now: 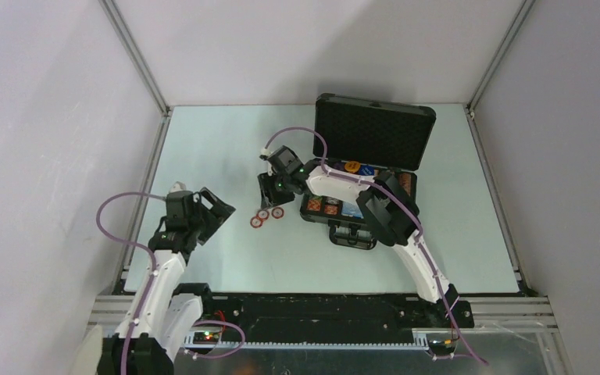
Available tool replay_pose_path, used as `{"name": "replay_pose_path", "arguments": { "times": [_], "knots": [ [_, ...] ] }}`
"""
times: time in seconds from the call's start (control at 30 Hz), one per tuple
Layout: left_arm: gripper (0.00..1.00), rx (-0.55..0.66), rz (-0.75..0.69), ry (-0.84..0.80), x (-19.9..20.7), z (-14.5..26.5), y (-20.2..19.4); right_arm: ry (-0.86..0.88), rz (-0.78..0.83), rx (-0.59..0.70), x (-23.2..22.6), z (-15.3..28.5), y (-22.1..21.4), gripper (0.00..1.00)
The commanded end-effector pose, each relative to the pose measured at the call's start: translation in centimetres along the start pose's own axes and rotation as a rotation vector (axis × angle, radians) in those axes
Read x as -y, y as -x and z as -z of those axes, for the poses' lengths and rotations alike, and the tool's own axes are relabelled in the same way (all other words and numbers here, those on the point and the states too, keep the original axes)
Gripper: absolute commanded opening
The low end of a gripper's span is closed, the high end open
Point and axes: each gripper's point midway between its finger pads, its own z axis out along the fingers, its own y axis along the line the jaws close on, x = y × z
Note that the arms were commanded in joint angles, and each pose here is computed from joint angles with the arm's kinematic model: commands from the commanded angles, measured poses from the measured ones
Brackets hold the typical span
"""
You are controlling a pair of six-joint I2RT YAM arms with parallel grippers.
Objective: Pack up texas hold em set
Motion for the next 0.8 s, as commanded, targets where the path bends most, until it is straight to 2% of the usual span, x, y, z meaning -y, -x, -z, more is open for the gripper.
{"name": "replay_pose_path", "arguments": {
  "times": [0.0,0.17,0.3,0.47,0.57,0.63,0.77],
  "knots": [
    [0.88,0.04,0.05,-0.044,1.3,-1.6,0.3,0.031,-0.052,-0.041,0.9,0.8,-1.1,0.49],
    [0.75,0.007,0.041,-0.035,1.1,-3.2,-1.0,0.043,-0.071,-0.047,1.6,0.9,-1.4,0.42],
    [0.51,-0.025,0.022,-0.025,0.9,-4.2,-2.0,0.057,-0.07,-0.052,1.5,0.7,-1.5,0.41],
    [0.29,-0.05,-0.006,-0.019,0.7,-5.4,-3.1,0.073,-0.066,-0.056,1.2,0.6,-1.5,0.4],
    [0.1,-0.073,-0.019,-0.013,0.3,-6.3,-3.7,0.079,-0.064,-0.061,1.1,0.5,-1.6,0.39],
    [0.02,-0.095,-0.028,-0.009,0.2,-6.8,-4.1,0.082,-0.063,-0.064,1.1,0.4,-1.6,0.37],
    [0.0,-0.117,-0.036,0.007,-0.1,-7.4,-4.6,0.074,-0.063,-0.065,1.3,0.4,-1.7,0.33]
  ]
}}
